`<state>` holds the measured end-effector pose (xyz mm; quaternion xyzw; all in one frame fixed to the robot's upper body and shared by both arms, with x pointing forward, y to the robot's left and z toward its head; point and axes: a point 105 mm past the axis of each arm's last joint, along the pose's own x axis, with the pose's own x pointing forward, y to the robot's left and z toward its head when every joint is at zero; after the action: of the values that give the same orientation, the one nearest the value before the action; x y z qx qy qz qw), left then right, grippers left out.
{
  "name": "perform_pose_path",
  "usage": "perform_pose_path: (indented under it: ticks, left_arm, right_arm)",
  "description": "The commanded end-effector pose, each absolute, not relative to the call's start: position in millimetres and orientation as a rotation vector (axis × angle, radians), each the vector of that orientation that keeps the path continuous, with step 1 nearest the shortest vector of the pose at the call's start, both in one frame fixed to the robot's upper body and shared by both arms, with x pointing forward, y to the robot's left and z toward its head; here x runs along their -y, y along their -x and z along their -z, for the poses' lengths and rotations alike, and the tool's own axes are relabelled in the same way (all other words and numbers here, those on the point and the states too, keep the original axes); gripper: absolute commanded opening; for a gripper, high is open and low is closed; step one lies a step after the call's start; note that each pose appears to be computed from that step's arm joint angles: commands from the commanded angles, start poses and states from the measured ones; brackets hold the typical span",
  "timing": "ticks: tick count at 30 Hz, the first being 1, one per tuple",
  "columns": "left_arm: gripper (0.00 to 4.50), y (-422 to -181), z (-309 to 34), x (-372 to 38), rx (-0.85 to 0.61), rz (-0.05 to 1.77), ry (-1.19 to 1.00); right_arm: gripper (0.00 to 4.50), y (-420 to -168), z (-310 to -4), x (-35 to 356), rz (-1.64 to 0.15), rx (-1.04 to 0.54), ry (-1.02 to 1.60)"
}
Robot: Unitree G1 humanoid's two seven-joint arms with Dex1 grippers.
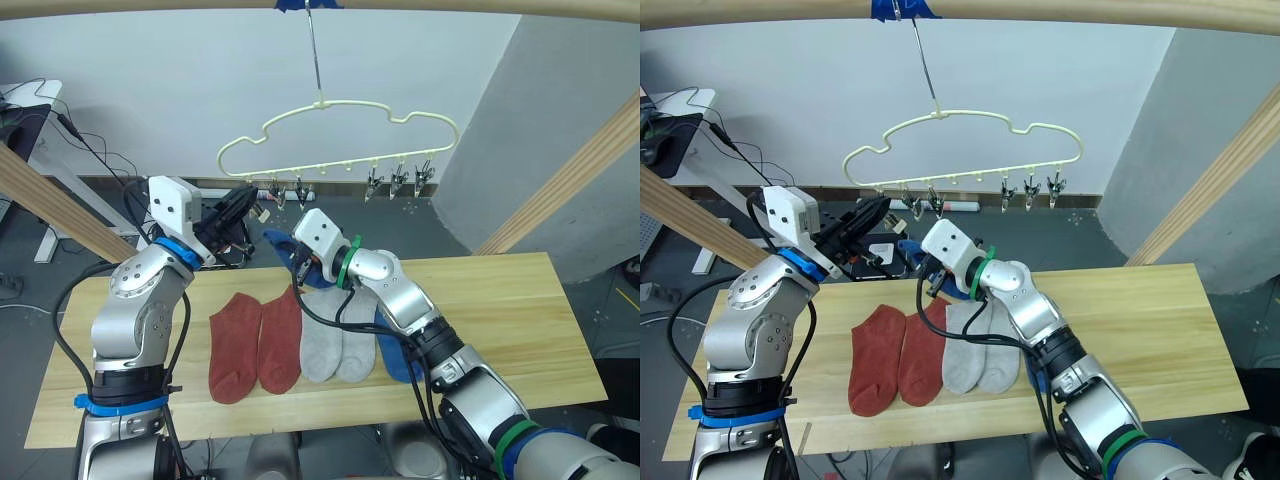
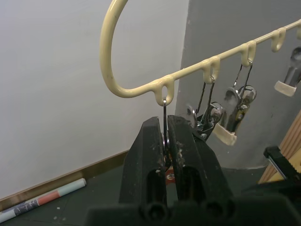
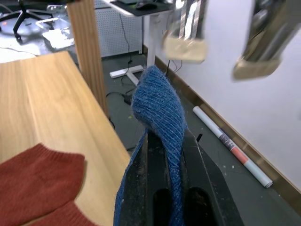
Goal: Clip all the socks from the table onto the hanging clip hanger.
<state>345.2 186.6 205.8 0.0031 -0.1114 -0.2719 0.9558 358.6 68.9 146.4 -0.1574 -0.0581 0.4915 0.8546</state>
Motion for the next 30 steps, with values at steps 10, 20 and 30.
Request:
perform_pose_path:
  ticks: [10, 20, 30]
  left_arm:
    - [0.00, -342, -205, -186, 0.221, 0.543, 0.005]
    - [0.00, -343, -203, -188, 0.211, 0.523, 0.020]
    - [0.00, -344, -205, -190, 0.213, 0.512, 0.040]
  right_arm:
    - [0.02, -355, -170, -93, -1.056, 0.189, 0.241]
    - [0.02, -361, -178, -94, -1.010, 0.208, 0.205]
    - [0.02, -357, -164, -96, -1.031, 0.150, 0.201]
